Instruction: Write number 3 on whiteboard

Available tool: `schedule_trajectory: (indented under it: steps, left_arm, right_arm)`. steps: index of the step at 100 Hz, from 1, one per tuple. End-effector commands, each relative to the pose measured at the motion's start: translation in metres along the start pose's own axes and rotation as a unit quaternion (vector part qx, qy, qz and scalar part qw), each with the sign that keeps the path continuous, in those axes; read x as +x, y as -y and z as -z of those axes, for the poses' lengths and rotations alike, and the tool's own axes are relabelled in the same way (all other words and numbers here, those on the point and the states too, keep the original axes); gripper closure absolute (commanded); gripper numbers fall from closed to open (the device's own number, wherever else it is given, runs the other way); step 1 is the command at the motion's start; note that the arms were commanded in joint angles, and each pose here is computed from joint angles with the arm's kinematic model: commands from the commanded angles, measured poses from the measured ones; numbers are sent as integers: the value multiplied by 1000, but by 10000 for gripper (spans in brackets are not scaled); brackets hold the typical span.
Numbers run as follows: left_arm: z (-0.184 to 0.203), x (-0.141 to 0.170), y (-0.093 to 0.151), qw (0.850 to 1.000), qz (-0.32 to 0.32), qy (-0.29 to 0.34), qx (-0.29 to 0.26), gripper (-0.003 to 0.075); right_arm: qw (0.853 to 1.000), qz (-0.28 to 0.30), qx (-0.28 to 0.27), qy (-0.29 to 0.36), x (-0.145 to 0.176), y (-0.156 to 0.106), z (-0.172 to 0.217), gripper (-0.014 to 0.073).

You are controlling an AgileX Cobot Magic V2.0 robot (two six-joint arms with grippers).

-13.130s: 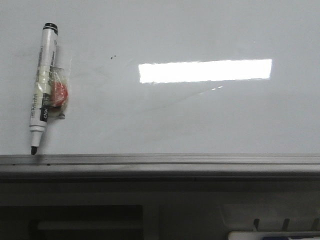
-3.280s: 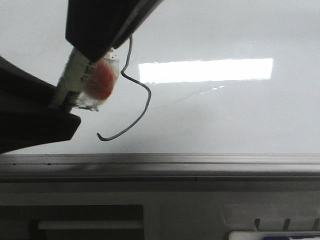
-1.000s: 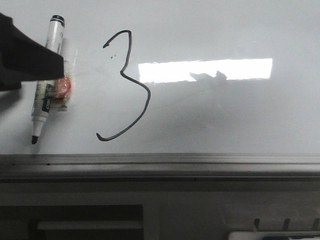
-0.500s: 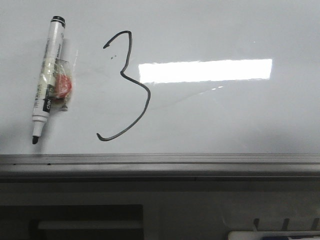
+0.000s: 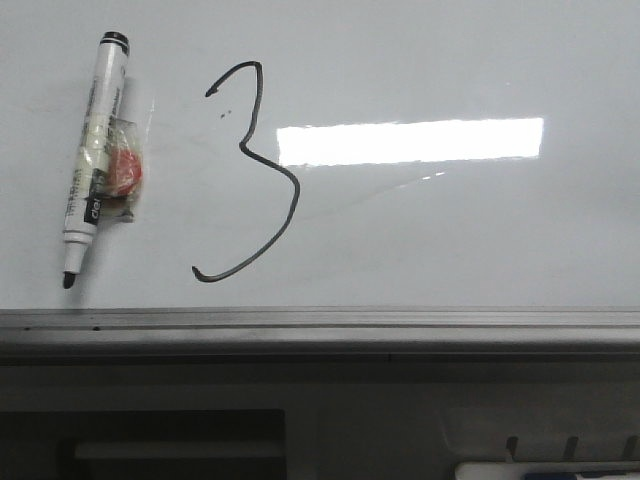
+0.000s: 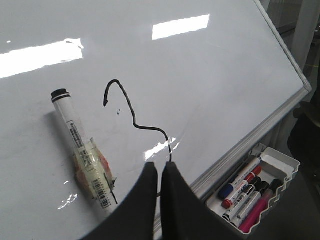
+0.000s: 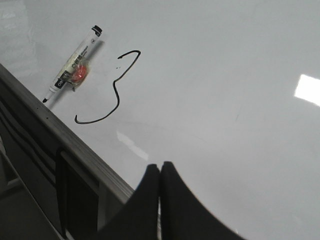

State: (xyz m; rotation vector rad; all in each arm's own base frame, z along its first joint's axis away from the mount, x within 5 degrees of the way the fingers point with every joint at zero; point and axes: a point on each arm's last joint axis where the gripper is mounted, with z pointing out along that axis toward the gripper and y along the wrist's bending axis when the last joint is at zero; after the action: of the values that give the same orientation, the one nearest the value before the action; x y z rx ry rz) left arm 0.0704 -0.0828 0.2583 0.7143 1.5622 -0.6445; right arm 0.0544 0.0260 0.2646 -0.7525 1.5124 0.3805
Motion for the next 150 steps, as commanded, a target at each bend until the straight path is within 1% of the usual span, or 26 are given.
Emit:
schedule_trajectory:
  steps: [1, 9, 86, 97, 101, 111, 129, 138, 144, 145, 146, 147, 150]
  left_arm:
    - [0, -12, -3, 999, -3, 34, -16, 741]
    - [0, -12, -3, 999, -3, 34, -16, 741]
    - [0, -10, -3, 999, 0, 31, -17, 741]
    - [0, -13, -5, 999, 0, 44, -27, 741]
    - [1, -13, -6, 998, -11, 46, -33, 741]
    - [1, -14, -12, 995, -58, 47, -62, 741]
    - [10, -15, -28, 988, -52, 53, -138, 741]
    - [21, -17, -34, 978, -77, 60, -185, 741]
    - [29, -13, -39, 966, -110, 61, -226, 741]
    - [30, -14, -39, 965, -112, 63, -226, 741]
    - [32, -11, -40, 962, -115, 62, -241, 741]
    - [33, -12, -40, 962, -112, 65, -241, 741]
    - [37, -7, -42, 956, -111, 66, -264, 741]
  right_arm:
    - [999, 10, -6, 51, -9, 1, 6, 656]
    - [998, 7, -5, 58, -9, 2, 8, 656]
    - [998, 7, -3, 55, -9, 3, 8, 656]
    - [998, 7, -3, 55, -9, 3, 8, 656]
    - [998, 7, -3, 55, -9, 3, 8, 656]
    - [998, 7, -3, 55, -9, 3, 8, 656]
    - [998, 7, -3, 55, -9, 3, 8, 656]
    - [998, 7, -3, 55, -9, 3, 8, 656]
    - [998, 7, -3, 55, -9, 3, 8, 656]
    - [998, 7, -3, 55, -9, 3, 8, 656]
    - [998, 7, -3, 55, -9, 3, 8, 656]
    - [998, 7, -3, 55, -9, 3, 8, 656]
    - [998, 7, -3, 55, -9, 3, 8, 656]
